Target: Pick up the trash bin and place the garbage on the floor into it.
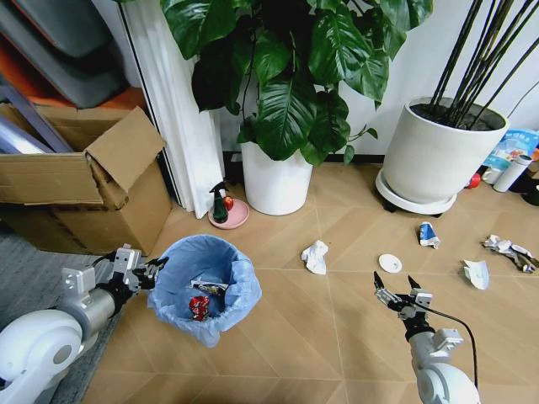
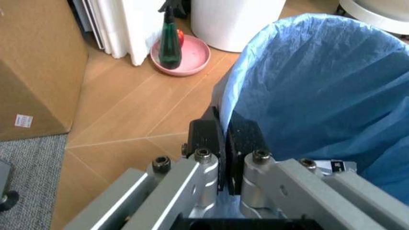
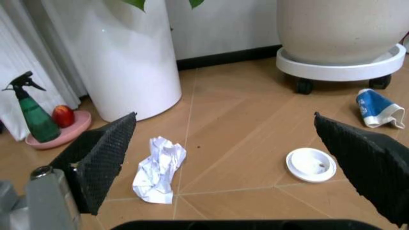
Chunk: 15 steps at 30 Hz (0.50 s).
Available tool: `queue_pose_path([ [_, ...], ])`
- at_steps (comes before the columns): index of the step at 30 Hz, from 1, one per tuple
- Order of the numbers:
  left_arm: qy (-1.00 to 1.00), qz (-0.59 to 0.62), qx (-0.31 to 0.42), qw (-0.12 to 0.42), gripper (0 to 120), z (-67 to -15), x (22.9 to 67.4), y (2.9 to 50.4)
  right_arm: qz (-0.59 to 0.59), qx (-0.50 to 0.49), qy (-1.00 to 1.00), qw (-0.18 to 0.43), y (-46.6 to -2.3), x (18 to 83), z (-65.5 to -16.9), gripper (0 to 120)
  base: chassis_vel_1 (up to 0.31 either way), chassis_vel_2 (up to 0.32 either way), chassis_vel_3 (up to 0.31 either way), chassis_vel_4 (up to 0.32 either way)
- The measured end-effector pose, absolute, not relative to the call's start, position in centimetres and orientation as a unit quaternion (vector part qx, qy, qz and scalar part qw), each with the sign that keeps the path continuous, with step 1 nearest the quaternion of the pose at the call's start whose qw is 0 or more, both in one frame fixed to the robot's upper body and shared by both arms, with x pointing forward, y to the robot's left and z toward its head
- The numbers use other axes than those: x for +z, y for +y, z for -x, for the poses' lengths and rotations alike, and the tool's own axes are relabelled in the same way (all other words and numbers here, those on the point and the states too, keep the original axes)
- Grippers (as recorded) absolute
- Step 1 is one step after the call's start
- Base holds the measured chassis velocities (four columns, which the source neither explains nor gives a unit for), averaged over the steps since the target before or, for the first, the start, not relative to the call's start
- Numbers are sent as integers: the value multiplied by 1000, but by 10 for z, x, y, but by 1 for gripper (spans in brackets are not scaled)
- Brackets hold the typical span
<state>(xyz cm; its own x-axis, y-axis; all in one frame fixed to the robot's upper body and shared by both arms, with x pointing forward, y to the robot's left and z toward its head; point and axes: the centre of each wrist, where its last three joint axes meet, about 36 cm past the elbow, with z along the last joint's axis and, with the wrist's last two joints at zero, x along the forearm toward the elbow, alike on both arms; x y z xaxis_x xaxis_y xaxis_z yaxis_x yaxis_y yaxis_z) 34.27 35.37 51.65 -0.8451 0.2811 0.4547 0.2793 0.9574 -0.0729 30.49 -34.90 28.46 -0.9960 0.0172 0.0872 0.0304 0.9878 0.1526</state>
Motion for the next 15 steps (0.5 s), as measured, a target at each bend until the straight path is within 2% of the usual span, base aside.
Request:
queue_pose_path([
  [15, -960, 146, 3, 237, 0, -342, 516, 353, 13, -82, -996, 43, -349, 284, -305, 100, -17, 16, 17, -18],
])
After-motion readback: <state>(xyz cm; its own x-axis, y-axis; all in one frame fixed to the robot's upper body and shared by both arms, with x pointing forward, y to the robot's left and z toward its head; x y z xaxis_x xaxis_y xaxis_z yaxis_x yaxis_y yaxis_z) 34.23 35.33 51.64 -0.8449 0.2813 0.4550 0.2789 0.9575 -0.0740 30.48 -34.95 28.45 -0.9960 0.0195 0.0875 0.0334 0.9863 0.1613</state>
